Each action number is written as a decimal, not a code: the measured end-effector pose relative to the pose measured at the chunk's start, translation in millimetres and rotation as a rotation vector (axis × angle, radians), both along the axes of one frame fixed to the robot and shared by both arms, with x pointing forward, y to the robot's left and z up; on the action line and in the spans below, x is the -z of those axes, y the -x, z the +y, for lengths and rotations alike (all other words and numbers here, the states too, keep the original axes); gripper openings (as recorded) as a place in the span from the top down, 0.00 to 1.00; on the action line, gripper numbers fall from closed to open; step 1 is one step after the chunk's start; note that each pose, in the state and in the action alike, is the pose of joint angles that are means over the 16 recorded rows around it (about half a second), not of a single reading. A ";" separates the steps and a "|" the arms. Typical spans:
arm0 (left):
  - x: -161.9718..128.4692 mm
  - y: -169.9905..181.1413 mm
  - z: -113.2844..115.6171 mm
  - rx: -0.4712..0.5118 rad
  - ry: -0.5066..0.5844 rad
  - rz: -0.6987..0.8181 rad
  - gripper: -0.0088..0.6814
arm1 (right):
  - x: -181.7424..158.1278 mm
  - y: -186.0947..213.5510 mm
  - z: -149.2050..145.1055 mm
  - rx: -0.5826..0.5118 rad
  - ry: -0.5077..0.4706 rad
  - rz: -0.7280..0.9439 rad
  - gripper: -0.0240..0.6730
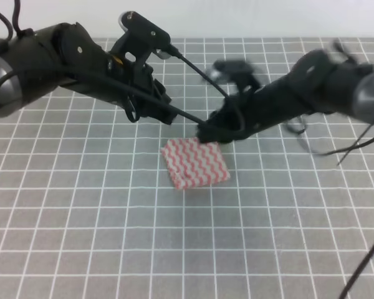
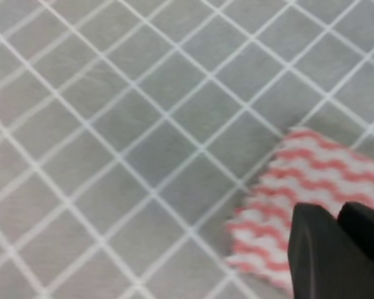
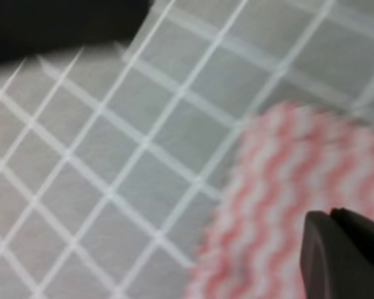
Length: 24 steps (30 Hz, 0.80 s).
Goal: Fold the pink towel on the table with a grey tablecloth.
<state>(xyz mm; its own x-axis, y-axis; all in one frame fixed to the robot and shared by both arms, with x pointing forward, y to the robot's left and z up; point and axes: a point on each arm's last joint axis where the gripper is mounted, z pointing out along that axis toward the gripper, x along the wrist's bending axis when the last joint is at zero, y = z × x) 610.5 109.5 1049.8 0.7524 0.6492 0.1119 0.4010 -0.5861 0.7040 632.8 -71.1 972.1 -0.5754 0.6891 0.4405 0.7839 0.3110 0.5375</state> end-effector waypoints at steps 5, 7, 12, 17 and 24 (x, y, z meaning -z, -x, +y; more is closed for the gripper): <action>17.5 0.6 -6.6 0.026 0.031 0.102 0.93 | -2.9 -5.3 -12.8 0.010 0.026 -0.020 0.99; 27.3 0.4 -9.5 0.041 0.038 0.149 0.94 | 1.7 -7.2 -15.7 0.012 0.036 -0.011 0.99; 56.3 0.1 -16.2 0.085 0.040 0.270 0.97 | 17.6 -9.7 -17.6 0.010 0.052 0.027 0.99; 82.9 0.7 -19.1 0.122 0.014 0.368 0.98 | 28.8 -11.1 -17.7 0.011 0.062 0.050 0.99; 98.7 2.7 -17.9 0.149 -0.035 0.428 0.99 | 19.9 -11.4 -19.6 0.020 0.056 0.027 0.99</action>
